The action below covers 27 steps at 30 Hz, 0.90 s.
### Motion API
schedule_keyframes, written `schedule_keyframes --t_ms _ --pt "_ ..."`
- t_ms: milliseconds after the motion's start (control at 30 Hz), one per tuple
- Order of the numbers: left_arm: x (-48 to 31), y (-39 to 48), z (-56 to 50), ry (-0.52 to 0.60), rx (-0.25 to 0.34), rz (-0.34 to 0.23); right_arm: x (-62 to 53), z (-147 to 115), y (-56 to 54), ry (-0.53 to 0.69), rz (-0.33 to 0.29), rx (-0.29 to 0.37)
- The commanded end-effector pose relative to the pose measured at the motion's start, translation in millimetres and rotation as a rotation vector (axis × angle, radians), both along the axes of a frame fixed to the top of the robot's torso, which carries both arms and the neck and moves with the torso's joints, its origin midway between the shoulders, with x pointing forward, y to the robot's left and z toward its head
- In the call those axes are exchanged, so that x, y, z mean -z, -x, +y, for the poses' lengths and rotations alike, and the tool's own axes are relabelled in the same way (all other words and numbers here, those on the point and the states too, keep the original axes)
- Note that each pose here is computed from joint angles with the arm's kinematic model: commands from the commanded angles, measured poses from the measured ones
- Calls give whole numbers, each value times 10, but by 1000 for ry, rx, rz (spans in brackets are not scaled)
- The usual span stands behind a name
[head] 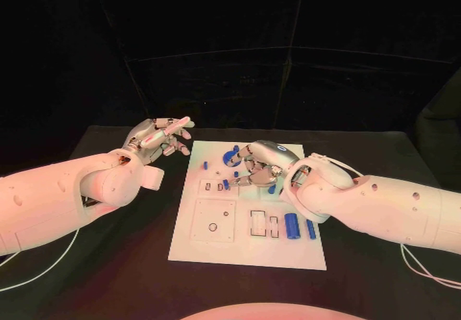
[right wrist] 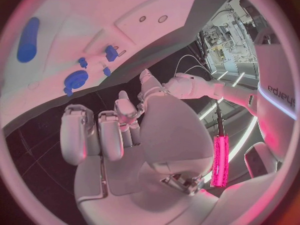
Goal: Assemble the parts on the task board
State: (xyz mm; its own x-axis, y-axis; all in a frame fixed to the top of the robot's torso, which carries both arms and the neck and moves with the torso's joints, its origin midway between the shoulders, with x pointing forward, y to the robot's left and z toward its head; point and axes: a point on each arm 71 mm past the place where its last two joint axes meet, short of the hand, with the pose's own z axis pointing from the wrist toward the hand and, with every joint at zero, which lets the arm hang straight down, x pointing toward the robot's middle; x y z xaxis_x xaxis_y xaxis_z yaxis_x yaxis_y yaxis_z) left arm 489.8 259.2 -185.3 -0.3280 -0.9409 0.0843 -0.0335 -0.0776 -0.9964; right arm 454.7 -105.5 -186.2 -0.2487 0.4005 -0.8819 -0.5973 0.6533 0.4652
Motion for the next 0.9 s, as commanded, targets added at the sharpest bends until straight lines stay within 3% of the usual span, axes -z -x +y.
schedule_keyframes --t_ms 33,133,367,567,700,900 --pt "85 19 -93 -236 169 101 -139 -187 -48 -209 179 -4" --pt "123 -10 -132 -409 240 145 -234 -397 -113 -270 232 43" --pt "208 -92 -281 -754 358 240 -457 -826 -290 -351 252 154" --pt "222 -156 -470 -1038 439 271 -519 -975 -369 -364 253 195" --pt "244 -193 -589 -1151 474 290 -520 -1006 -396 -360 262 216" --pt "271 -278 -780 -1216 454 295 -490 -1064 -446 -333 281 271"
